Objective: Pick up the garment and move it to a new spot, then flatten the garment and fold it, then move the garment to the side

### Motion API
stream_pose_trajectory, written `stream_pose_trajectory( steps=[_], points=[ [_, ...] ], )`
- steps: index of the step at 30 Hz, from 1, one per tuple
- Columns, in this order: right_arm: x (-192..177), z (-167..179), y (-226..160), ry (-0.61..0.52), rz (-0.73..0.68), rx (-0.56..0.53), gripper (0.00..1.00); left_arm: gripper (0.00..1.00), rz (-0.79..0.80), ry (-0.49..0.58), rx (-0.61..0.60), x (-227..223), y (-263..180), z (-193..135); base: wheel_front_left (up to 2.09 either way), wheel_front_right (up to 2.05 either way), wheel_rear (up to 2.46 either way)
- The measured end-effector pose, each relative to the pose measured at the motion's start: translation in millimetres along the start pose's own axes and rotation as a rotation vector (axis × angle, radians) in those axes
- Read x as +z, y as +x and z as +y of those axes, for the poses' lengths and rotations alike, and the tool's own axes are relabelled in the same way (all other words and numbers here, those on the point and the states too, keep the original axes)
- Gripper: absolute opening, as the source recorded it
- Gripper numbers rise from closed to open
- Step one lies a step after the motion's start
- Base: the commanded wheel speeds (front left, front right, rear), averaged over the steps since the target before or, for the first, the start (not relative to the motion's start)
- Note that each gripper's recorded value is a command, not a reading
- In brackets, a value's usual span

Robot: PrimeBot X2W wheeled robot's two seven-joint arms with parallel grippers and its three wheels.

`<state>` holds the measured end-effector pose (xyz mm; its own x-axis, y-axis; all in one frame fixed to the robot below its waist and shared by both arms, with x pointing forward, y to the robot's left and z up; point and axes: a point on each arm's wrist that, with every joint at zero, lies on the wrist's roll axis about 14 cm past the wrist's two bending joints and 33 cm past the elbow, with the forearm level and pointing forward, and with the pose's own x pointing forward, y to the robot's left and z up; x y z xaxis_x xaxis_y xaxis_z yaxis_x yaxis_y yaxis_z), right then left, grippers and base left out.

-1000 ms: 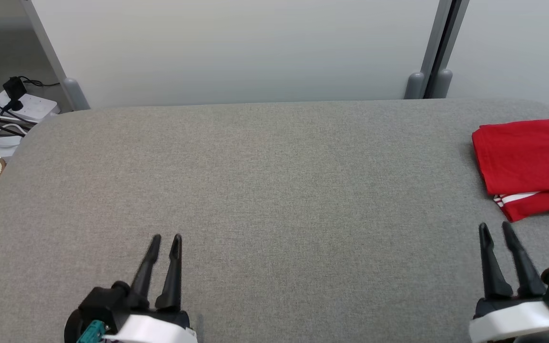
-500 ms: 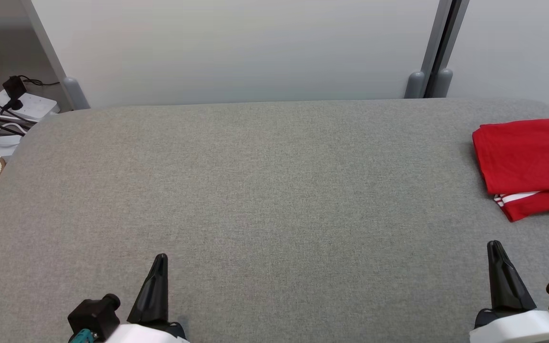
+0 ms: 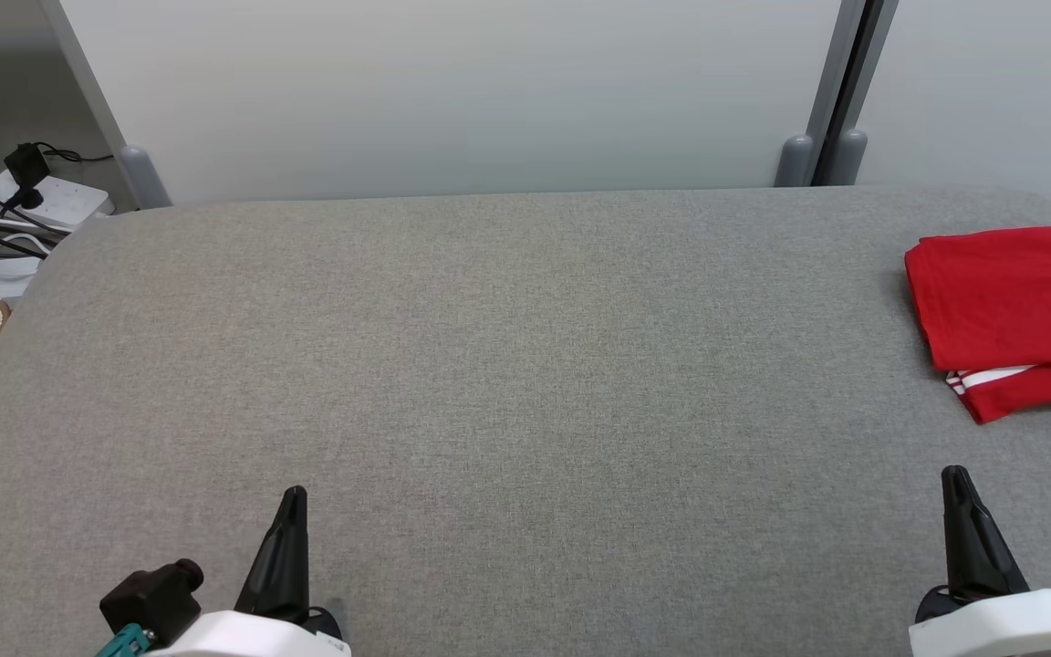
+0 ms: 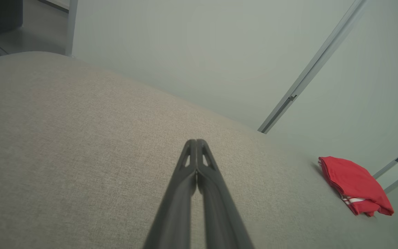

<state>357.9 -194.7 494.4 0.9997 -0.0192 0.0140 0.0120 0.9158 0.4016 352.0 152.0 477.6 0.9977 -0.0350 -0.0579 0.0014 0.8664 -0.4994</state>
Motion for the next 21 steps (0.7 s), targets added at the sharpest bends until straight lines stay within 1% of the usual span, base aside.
stream_pose_trajectory(
  steps=[21],
  points=[
    [-4, -9, 3, 0.235, 0.020, -0.051, 0.00, 0.00, 0.029, -0.213, 0.045, -1, 3, 12, 0.00, 0.00, 0.00]
  ],
)
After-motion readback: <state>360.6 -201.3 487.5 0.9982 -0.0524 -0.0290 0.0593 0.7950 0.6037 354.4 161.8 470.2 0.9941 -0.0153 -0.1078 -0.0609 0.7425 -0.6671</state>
